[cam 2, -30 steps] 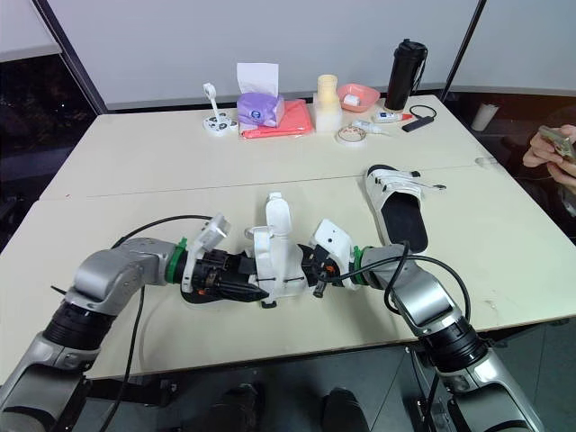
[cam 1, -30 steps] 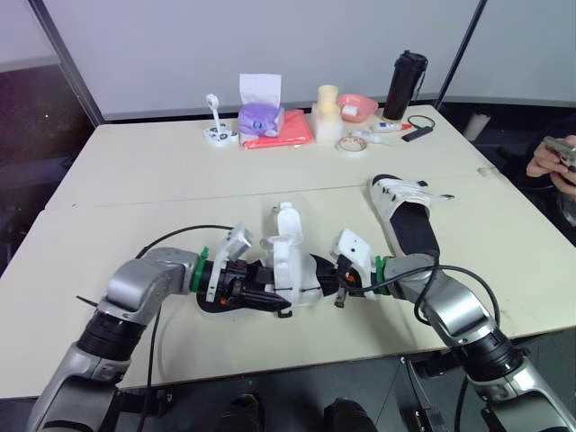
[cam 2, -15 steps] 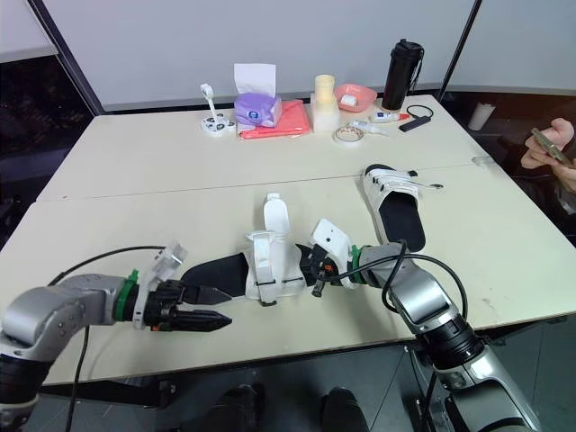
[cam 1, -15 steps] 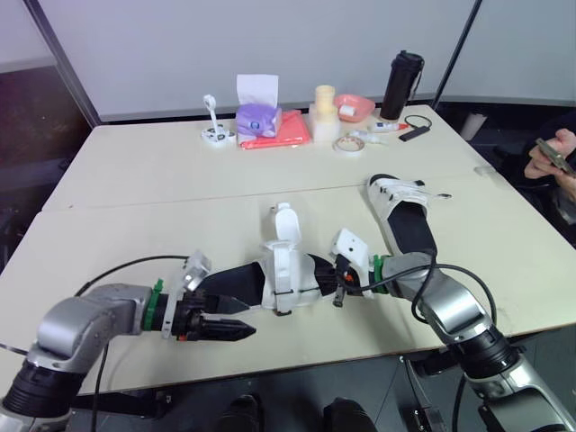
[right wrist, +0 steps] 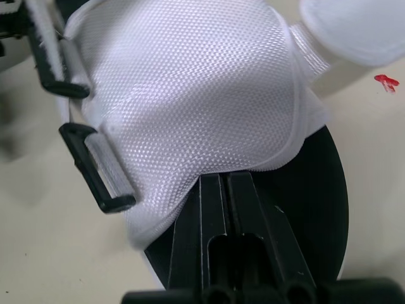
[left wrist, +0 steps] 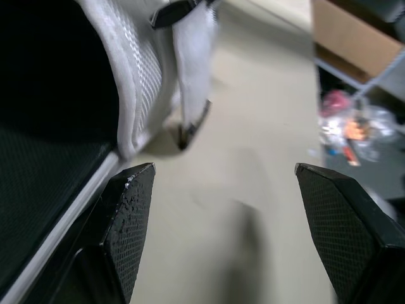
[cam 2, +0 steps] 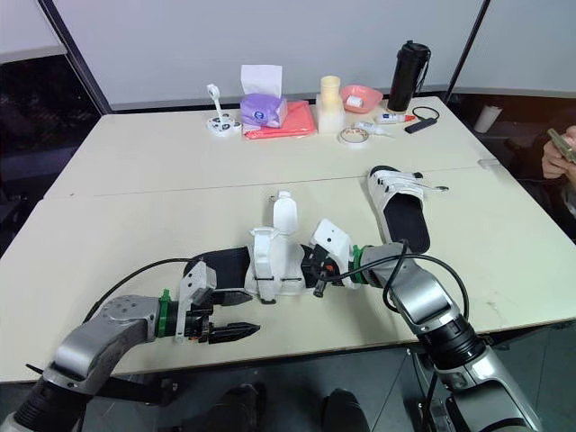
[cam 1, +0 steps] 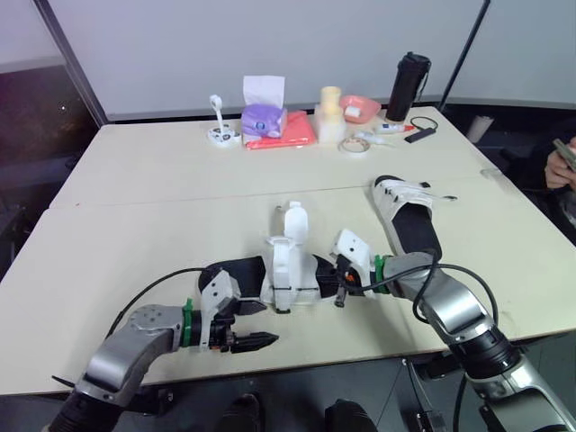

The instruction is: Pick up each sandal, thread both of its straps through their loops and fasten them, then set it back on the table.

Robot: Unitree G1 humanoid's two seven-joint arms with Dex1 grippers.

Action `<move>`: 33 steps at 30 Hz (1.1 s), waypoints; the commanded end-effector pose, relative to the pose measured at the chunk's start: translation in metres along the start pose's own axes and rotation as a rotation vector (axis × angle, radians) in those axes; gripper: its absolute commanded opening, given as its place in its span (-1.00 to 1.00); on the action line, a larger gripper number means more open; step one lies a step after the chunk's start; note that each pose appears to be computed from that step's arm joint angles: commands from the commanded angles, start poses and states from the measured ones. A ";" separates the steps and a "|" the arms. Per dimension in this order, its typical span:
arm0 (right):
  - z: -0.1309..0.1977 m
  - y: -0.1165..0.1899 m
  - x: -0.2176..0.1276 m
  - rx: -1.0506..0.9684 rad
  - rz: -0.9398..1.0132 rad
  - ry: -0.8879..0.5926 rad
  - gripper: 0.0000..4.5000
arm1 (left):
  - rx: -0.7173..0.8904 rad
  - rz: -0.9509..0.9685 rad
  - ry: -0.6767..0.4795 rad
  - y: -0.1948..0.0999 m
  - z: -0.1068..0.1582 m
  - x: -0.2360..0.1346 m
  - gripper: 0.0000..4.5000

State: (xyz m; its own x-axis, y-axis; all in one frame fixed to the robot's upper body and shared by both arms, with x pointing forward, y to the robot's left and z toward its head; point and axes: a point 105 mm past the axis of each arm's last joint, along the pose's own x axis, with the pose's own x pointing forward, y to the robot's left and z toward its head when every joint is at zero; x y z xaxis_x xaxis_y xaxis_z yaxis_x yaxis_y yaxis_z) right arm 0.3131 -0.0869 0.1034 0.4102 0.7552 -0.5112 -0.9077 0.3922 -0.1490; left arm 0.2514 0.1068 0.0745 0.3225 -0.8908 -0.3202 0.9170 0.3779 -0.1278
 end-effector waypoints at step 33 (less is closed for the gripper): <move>-0.011 0.012 0.007 0.020 0.032 0.042 -1.00 | -0.172 -0.216 -0.052 -0.023 0.019 0.013 -0.99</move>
State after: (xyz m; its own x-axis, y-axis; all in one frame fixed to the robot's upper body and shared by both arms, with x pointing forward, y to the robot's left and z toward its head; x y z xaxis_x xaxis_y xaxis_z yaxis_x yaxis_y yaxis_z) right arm 0.3110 -0.0841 0.1031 0.4121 0.7539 -0.5116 -0.9076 0.3892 -0.1575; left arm 0.2478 0.0825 0.0788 0.1969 -0.9497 -0.2436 0.8912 0.2770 -0.3592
